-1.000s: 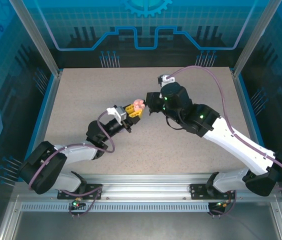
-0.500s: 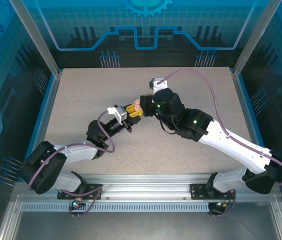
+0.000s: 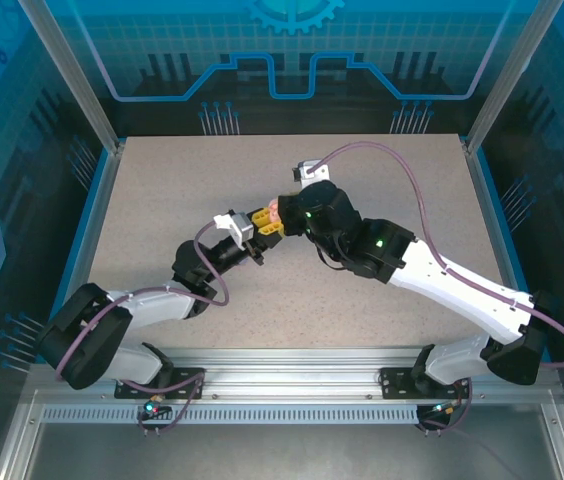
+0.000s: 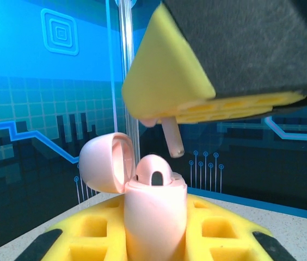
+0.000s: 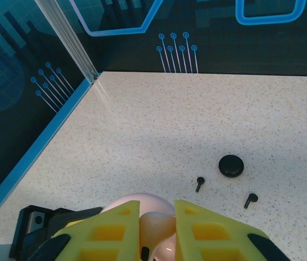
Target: Insert the wireless bluetooth earbuds into the charging case
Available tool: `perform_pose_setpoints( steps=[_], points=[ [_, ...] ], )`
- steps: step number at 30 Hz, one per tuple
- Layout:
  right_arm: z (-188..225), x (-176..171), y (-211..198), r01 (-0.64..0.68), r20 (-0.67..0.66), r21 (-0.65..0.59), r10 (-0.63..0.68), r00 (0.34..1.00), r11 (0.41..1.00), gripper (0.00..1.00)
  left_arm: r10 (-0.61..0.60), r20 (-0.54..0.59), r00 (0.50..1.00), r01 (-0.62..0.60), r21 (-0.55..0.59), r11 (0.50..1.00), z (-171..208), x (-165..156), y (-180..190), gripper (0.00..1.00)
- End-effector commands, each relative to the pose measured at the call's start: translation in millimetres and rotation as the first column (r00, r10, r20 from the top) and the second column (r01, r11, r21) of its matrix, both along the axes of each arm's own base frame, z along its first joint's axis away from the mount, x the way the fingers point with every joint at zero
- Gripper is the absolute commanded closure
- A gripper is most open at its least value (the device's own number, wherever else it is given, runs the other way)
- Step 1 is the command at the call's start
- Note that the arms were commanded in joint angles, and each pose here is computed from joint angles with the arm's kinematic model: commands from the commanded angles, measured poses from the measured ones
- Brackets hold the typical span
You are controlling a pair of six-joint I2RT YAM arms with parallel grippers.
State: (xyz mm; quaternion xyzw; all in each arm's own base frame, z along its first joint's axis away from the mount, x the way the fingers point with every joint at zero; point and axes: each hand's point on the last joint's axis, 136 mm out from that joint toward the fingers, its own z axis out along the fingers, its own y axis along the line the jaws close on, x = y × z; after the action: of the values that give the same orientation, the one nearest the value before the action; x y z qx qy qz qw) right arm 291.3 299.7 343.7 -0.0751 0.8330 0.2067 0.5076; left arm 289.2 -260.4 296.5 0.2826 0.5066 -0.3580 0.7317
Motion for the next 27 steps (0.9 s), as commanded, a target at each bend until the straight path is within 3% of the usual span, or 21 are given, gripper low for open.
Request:
perform_pose_setpoints(
  steps=[1,27],
  points=[
    [-4.4,3.4,1.6,0.019,0.0,0.014,-0.019,1.0,1.0,0.82,-0.01,0.094,0.996,0.013,-0.036,0.999,28.1,-10.6,0.8,1.0],
    [-36.9,1.1,11.7,-0.009,-0.069,0.017,0.01,0.998,1.0,0.85,-0.005,0.107,0.994,0.011,-0.056,0.998,37.8,-13.0,3.2,1.0]
  ],
)
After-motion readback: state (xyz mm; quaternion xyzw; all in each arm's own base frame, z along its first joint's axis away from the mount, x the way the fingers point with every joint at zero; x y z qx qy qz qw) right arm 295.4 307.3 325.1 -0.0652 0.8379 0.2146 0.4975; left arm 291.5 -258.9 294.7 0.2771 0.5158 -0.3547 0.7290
